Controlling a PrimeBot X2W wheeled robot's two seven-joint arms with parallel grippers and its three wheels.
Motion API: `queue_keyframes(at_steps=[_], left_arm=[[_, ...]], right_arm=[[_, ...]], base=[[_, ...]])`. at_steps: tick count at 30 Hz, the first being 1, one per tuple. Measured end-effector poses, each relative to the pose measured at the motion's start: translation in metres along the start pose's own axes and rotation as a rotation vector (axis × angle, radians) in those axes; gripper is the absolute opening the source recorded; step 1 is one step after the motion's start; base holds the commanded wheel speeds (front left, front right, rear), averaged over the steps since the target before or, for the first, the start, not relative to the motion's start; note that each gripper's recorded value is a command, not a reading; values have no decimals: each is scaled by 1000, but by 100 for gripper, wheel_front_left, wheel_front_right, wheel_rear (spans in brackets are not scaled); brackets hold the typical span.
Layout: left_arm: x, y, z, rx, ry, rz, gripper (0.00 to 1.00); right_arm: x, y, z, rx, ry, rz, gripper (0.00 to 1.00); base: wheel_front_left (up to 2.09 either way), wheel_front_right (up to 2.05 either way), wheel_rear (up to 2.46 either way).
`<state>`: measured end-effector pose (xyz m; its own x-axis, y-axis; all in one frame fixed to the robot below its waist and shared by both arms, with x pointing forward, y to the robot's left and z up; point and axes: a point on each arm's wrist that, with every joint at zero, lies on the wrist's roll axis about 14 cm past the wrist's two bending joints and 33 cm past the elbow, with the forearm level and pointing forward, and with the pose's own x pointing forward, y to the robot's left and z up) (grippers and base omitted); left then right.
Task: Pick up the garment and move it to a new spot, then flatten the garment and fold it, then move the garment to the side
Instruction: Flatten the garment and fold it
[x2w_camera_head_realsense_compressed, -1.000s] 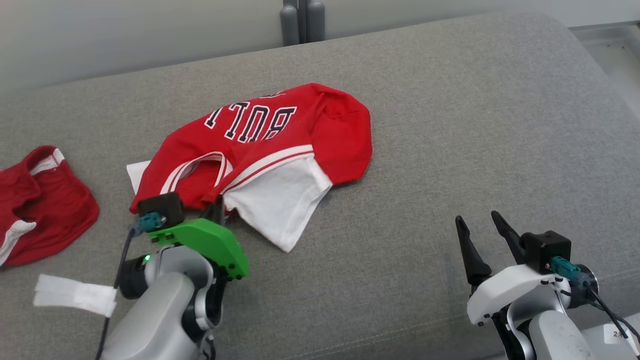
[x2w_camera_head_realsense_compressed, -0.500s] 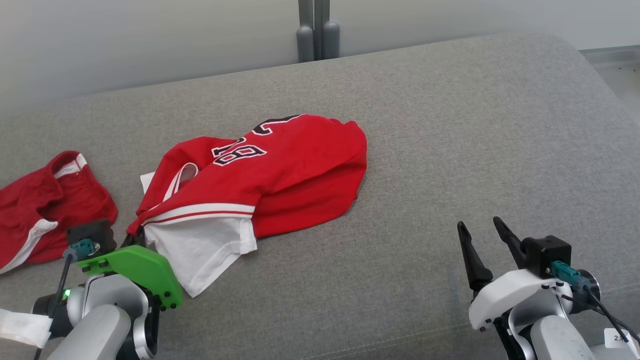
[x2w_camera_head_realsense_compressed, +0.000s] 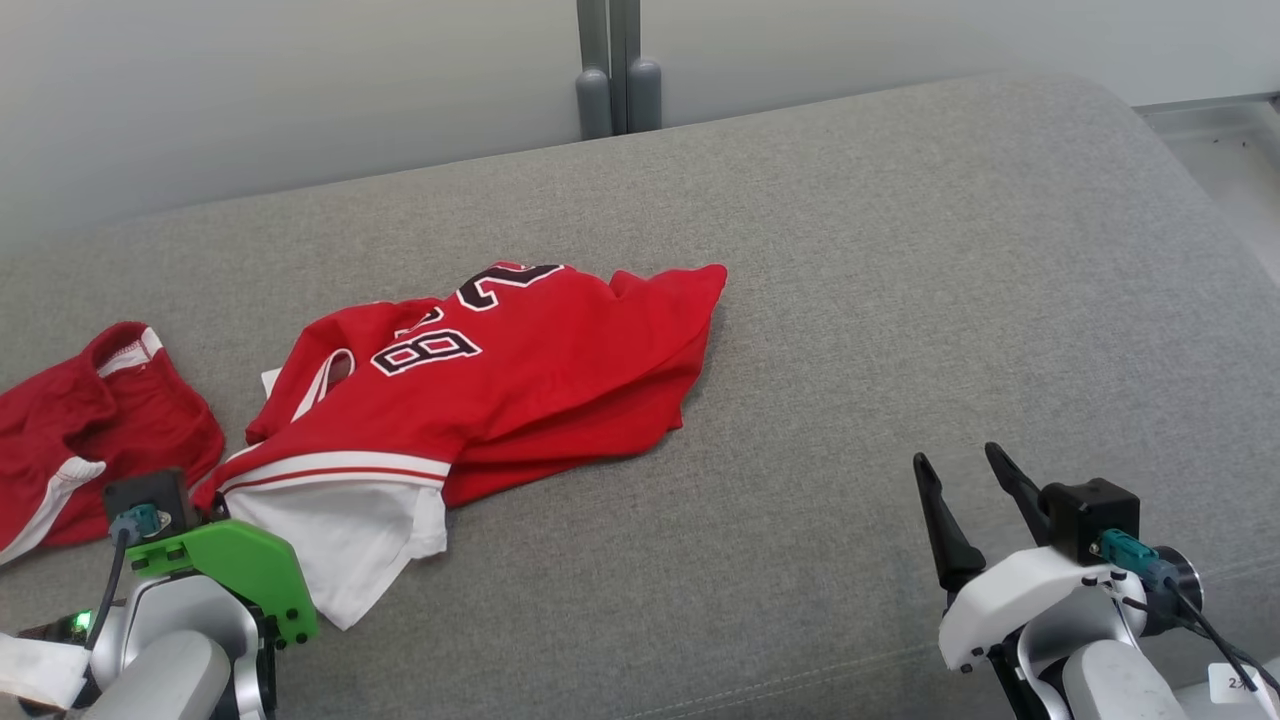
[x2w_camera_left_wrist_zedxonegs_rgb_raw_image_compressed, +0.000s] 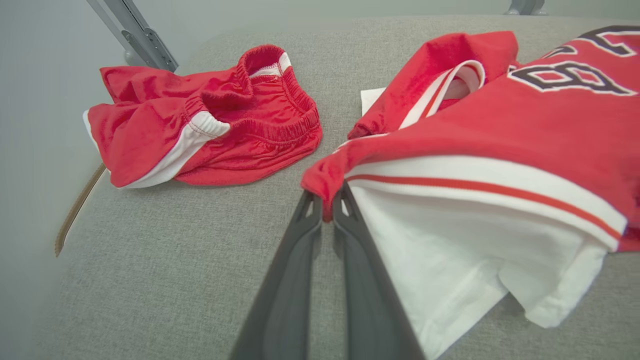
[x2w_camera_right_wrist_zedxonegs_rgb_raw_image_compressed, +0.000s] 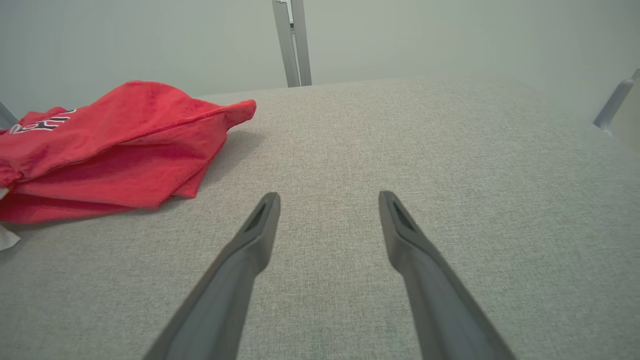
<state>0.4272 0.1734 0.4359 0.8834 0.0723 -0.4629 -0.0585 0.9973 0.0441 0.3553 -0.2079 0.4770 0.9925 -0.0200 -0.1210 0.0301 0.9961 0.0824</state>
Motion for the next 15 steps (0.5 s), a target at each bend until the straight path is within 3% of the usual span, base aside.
queue_keyframes(at_steps=[1,2,9,15], left_arm=[[0,-1,0,-4,1,-6,31],[0,-2,1,-6,-7,-17,98],[-1,-8,2,-75,-18,-65,100],[-12,-15,27,-236,-185,-121,100]], right_arm=[[0,0,1,0,-2,-1,100],[-1,-1,2,0,-5,-4,100],[-2,-2,2,1,-2,-7,100],[0,-1,3,1,-7,-4,100]], base=[[0,0,0],[0,0,0],[0,0,0],[0,0,0]])
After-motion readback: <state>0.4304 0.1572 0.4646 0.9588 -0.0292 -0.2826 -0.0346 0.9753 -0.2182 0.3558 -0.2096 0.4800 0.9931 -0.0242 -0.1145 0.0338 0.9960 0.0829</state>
